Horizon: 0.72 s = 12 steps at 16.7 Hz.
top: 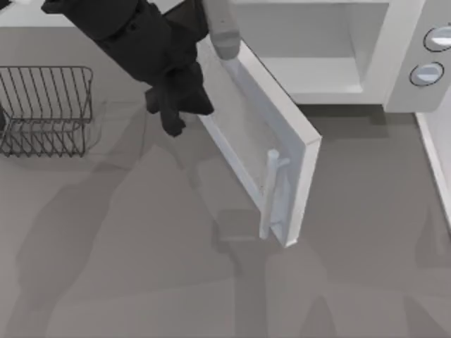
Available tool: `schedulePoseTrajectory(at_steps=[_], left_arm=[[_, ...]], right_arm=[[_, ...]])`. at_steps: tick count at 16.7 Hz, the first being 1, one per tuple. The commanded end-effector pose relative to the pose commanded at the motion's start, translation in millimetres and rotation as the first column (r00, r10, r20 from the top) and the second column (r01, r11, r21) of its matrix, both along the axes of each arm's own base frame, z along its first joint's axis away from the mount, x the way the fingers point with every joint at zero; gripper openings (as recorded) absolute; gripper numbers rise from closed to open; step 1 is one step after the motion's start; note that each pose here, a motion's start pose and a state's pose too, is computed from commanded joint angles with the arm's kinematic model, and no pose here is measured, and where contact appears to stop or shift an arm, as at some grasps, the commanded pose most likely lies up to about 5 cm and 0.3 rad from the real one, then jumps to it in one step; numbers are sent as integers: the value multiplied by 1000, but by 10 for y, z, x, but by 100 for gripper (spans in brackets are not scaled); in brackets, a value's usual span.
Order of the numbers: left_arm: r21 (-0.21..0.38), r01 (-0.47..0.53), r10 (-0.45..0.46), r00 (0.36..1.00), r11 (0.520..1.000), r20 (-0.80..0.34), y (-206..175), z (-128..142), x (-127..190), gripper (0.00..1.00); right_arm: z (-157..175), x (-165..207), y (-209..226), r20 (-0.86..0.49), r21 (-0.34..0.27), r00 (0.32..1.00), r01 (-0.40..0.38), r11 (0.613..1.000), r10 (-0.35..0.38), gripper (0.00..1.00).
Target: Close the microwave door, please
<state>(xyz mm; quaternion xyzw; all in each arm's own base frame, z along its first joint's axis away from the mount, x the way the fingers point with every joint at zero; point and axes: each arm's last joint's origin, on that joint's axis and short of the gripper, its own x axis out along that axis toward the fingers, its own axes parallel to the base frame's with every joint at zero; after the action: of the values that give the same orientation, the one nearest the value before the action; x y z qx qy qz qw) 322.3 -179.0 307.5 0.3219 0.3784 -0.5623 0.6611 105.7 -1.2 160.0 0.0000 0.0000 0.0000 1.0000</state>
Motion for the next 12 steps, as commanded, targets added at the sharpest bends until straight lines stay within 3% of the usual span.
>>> schedulePoseTrajectory(at_steps=[12], left_arm=[[0,-2,2,1000,1000,0,-193,0,0,0]], right_arm=[[0,0,0,0,0,1000,0,1000,0,100]])
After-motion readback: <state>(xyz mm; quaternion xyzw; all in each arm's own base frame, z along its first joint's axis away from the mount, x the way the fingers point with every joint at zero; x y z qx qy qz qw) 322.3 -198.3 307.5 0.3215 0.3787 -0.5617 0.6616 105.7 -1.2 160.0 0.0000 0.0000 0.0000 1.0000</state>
